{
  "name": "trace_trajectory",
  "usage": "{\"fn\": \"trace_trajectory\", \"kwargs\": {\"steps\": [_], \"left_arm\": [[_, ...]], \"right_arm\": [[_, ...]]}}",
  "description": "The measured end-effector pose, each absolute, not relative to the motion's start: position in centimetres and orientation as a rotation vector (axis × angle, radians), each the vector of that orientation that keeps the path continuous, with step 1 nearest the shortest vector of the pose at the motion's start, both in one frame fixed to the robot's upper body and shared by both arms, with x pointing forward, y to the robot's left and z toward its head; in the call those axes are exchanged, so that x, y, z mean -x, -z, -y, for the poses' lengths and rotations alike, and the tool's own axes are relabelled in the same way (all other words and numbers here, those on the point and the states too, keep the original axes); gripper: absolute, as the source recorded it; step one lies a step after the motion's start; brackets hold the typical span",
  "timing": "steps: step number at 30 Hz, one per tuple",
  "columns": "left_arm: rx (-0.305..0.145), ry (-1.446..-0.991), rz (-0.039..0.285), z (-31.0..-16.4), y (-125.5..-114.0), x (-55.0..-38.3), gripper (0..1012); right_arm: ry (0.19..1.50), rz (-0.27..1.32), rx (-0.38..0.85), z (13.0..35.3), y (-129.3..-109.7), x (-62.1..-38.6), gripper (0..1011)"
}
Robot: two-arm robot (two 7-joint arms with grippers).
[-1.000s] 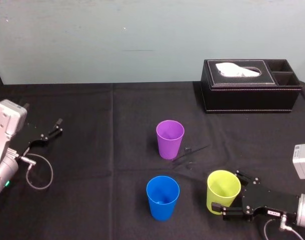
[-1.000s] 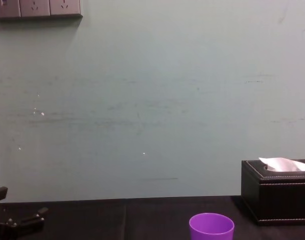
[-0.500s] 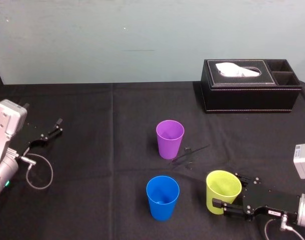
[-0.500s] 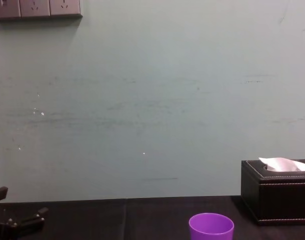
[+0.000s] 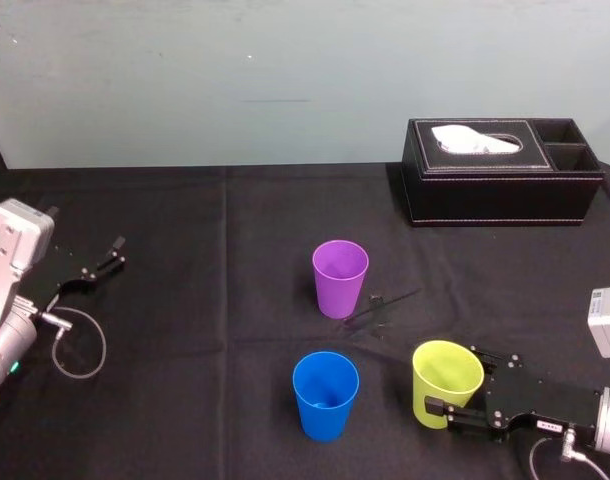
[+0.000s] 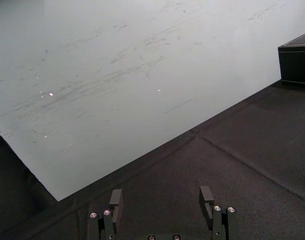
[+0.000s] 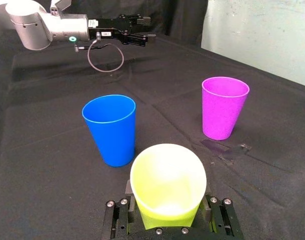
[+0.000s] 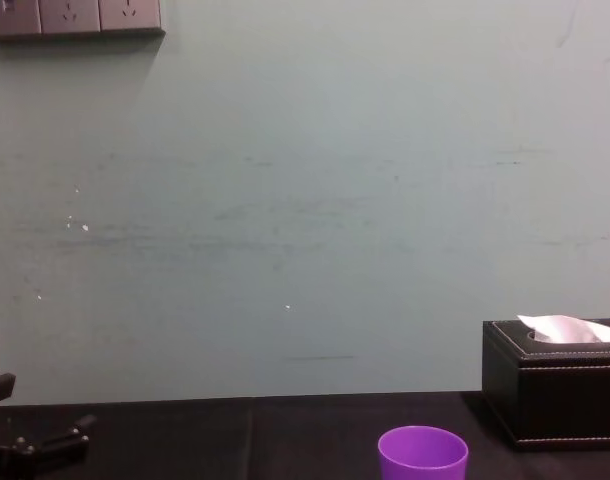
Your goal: Stack the three plastic cups sequentially using one hand.
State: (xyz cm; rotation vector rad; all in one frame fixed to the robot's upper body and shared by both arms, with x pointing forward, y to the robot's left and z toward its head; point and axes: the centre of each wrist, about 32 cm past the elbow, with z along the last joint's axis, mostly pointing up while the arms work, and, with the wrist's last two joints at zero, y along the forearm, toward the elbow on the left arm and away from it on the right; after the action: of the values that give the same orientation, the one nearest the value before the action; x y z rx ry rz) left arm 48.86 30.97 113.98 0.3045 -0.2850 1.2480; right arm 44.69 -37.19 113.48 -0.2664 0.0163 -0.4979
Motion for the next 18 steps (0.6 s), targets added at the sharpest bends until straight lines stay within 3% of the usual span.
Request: {"fn": "trace_trajectory", "kwargs": {"steps": [9,18], "left_arm": [[-0.304,-1.248,0.285,-31.0,-114.0,-48.9,1000],[-0.304,-1.248,0.285,-31.0,-114.0,-48.9,1000]], "right_arm": [[0.55,0.013,0.291,36.6,-114.3,-44.3,729],[0.591,-0.025,0.266,36.5,-117.1,-44.6,729]]}}
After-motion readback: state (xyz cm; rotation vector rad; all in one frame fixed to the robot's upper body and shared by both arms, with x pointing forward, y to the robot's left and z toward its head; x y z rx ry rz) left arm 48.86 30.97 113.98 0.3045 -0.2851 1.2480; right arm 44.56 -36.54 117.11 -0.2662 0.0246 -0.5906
